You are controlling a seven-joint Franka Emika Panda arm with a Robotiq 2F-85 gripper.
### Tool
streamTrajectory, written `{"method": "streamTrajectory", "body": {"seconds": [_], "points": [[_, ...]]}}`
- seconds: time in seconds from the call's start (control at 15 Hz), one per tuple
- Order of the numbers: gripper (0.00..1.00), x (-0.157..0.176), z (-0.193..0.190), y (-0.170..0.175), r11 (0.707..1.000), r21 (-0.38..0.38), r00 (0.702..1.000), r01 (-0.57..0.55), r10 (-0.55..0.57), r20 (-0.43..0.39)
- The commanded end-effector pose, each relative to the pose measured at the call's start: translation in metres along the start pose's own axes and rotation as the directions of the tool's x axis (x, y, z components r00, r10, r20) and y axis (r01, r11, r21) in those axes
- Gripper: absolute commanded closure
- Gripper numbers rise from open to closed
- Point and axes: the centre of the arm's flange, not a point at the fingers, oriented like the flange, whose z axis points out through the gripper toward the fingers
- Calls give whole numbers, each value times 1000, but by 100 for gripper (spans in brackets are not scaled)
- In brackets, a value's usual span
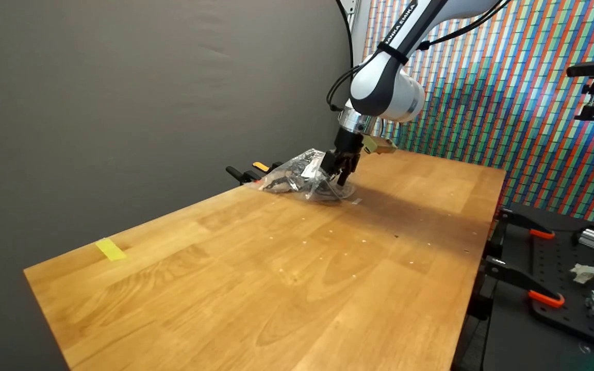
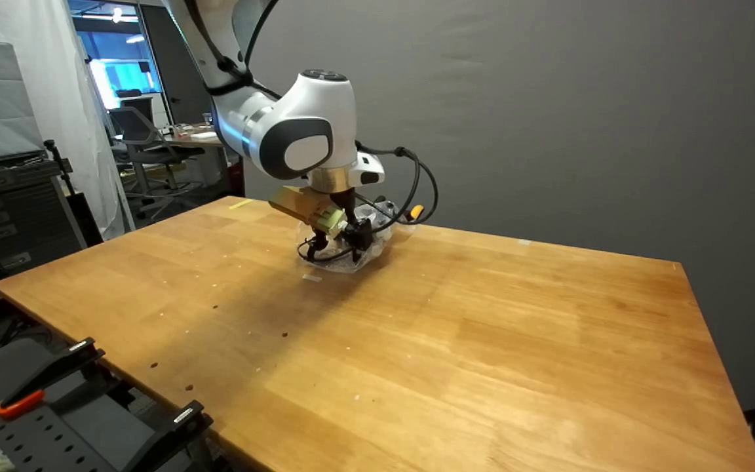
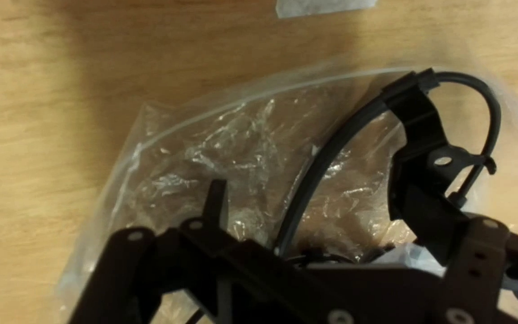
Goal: Remove the black object from the colourless bag
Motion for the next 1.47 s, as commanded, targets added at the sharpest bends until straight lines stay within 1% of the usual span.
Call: {"method": "streamTrajectory", "body": {"seconds": [0.0, 0.2, 0.47, 0.53, 0.6, 0.67, 0.73, 0.8, 0.93, 1.07, 1.13, 1.2, 1.33, 1.4], "points": [[0, 10, -3, -9, 999, 41, 999, 3, -1, -36], [0, 9, -5, -19, 999, 48, 999, 18, -16, -38], [0, 9, -1, -21, 999, 51, 999, 19, -17, -32], [1, 9, 0, -20, 999, 50, 999, 16, -14, -33], [5, 9, 1, -19, 999, 48, 999, 14, -12, -31], [5, 9, 2, -17, 999, 45, 1000, 10, -9, -30], [9, 9, 3, -16, 999, 44, 1000, 7, -6, -30], [7, 9, 3, -14, 999, 41, 1000, 4, -2, -30], [21, 10, 3, -10, 999, 36, 999, -1, 2, -34], [30, 11, 2, -8, 999, 33, 999, -4, 6, -37], [42, 12, 2, -6, 999, 34, 999, -9, 10, -40], [44, 12, 2, -5, 999, 36, 999, -14, 16, -44], [60, 14, 1, -3, 999, 36, 999, -19, 21, -47], [62, 15, 1, -2, 999, 35, 999, -21, 23, -48]]}}
